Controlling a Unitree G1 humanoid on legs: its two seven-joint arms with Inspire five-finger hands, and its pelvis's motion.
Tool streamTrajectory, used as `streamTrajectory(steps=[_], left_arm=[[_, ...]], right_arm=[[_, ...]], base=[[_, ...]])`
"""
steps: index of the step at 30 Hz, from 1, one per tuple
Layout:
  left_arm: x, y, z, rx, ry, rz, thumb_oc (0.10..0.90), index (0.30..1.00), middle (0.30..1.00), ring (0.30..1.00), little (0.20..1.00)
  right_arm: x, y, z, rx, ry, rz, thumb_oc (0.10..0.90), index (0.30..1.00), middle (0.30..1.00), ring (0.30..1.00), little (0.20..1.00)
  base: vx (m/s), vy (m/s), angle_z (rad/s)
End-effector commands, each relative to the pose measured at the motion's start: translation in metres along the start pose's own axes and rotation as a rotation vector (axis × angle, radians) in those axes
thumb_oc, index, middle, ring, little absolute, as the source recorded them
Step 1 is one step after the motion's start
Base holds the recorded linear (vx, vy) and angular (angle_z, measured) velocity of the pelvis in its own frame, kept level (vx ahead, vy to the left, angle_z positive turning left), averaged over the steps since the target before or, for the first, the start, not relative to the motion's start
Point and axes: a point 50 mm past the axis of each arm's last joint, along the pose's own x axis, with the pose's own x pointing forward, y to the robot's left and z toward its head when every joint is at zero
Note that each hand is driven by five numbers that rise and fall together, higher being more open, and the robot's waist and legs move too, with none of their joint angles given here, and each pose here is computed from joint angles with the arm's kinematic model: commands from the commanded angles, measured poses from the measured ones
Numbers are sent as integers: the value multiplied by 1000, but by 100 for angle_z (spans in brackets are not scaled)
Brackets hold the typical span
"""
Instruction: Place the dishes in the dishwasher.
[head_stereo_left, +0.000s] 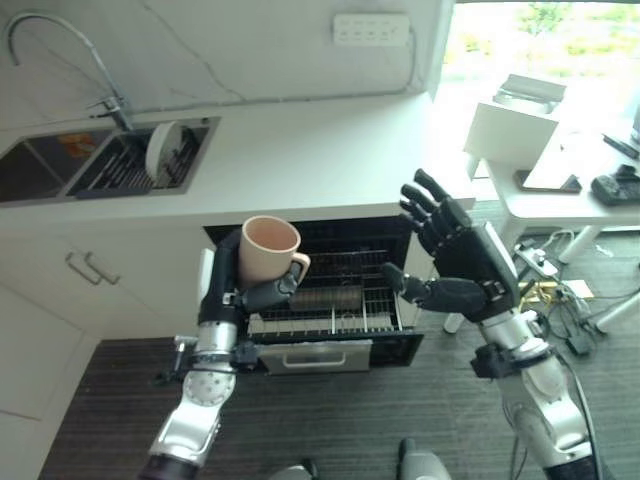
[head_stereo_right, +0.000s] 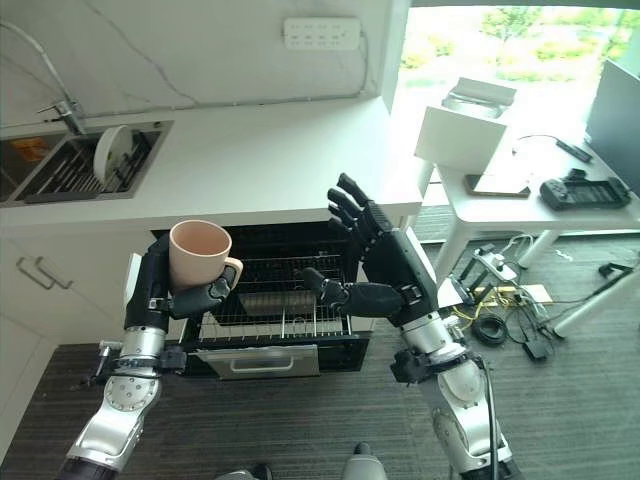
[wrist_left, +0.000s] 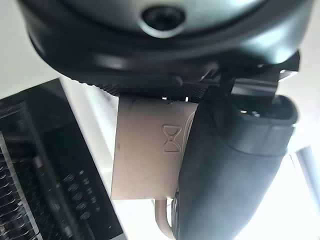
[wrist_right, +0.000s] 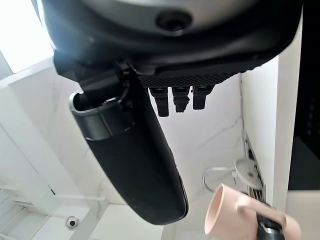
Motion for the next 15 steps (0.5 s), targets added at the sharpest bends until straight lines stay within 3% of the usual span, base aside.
streamTrajectory(steps=[1, 5, 15], left_arm=[[28, 2, 48, 31, -321, 13, 400, 300, 300, 300, 300], [32, -14, 55, 59, -378, -41, 400, 300, 300, 300, 300], [37, -25, 59, 89, -418, -60, 400, 300, 300, 300, 300]], right_arm=[[25, 0, 32, 74, -205, 27, 800, 900, 900, 900, 900], [50, 19, 16, 210, -138, 76, 800, 900, 900, 900, 900], [70, 31, 4, 318, -41, 114, 800, 900, 900, 900, 900]], base=[[-7, -20, 15], [-15, -26, 18], [-9, -13, 11]])
